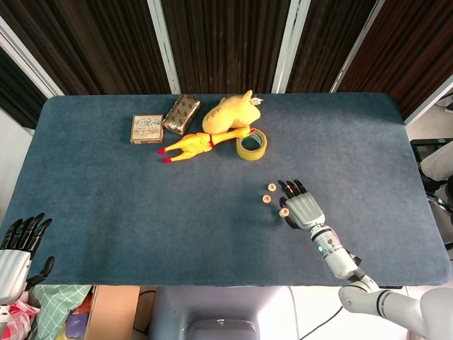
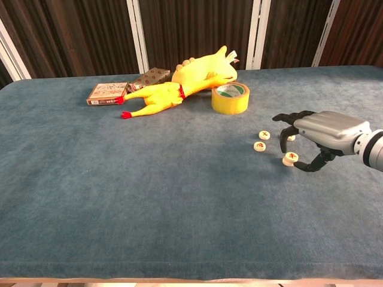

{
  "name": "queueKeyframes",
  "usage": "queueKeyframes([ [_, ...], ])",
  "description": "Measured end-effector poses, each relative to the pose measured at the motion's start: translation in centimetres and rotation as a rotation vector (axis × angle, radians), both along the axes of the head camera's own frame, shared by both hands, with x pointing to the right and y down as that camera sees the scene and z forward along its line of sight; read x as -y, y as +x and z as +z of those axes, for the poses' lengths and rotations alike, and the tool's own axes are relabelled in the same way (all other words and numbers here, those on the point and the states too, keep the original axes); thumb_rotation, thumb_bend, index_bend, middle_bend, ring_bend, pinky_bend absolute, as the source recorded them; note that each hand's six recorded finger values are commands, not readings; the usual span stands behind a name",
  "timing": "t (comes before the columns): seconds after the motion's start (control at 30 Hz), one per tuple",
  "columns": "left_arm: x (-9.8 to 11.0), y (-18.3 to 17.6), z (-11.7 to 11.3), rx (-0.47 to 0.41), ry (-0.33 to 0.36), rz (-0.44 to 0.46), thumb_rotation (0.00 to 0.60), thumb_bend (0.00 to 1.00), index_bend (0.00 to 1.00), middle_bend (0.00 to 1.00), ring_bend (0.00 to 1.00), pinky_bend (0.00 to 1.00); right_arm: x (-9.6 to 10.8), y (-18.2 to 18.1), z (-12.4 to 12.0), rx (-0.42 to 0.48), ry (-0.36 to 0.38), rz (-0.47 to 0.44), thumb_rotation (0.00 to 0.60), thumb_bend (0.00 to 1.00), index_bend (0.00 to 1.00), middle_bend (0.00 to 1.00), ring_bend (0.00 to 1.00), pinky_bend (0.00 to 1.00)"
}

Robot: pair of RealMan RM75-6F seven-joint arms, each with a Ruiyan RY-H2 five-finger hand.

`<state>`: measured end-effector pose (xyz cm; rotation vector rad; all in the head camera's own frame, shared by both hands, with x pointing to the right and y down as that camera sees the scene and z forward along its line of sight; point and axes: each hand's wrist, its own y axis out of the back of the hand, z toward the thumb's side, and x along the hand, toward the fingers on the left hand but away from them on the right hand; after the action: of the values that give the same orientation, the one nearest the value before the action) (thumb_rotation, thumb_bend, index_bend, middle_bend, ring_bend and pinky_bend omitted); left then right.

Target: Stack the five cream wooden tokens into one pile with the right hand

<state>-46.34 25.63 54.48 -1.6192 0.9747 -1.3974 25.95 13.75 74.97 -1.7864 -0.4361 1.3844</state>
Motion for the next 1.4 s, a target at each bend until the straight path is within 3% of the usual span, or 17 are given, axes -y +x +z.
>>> queueKeyframes([
  [0.3, 0.0, 0.0, -0.1, -0.001, 0.004, -0.005, 0.6, 0.41, 0.0, 0.0, 0.0, 0.0, 0.4, 0.5, -1.0, 0.016, 0.012, 0.019, 0.6, 0.49, 0.36, 0.04, 0.0, 0.0],
  [0.5, -0.1, -0.2, -0.1, 0.003, 0.003, -0.009, 0.6, 0.41, 0.0, 0.0, 0.0, 0.01, 3.1, 2.8, -2.5, 0.022, 0.069, 0.122, 0.6, 0.49, 0.39, 0.04, 0.0, 0.0],
  [0.67, -0.1, 0.1, 0.0, 0.012, 0.003, 0.001, 0.6, 0.41, 0.0, 0.0, 0.0, 0.01, 5.6, 4.3, -1.6, 0.027, 0.058, 0.209, 0.6, 0.49, 0.46, 0.04, 0.0, 0.0],
  [0.87, -0.1, 0.2, 0.3, 0.034, 0.002, 0.004, 0.6, 0.41, 0.0, 0.0, 0.0, 0.0, 7.7, 4.5, 0.7, -0.005, 0.05, 0.241, 0.6, 0.49, 0.49, 0.04, 0.0, 0.0],
  [1.1, 0.1, 0.2, 0.7, 0.046, -0.005, -0.002, 0.6, 0.41, 0.0, 0.0, 0.0, 0.0, 7.7, 2.2, 2.7, 0.011, -0.014, 0.222, 0.6, 0.49, 0.5, 0.04, 0.0, 0.0],
  [1.4, 0.1, 0.5, 0.7, 0.039, -0.004, 0.008, 0.6, 0.41, 0.0, 0.0, 0.0, 0.01, 6.9, 1.9, 2.4, 0.002, 0.0, 0.163, 0.6, 0.47, 0.49, 0.04, 0.0, 0.0],
])
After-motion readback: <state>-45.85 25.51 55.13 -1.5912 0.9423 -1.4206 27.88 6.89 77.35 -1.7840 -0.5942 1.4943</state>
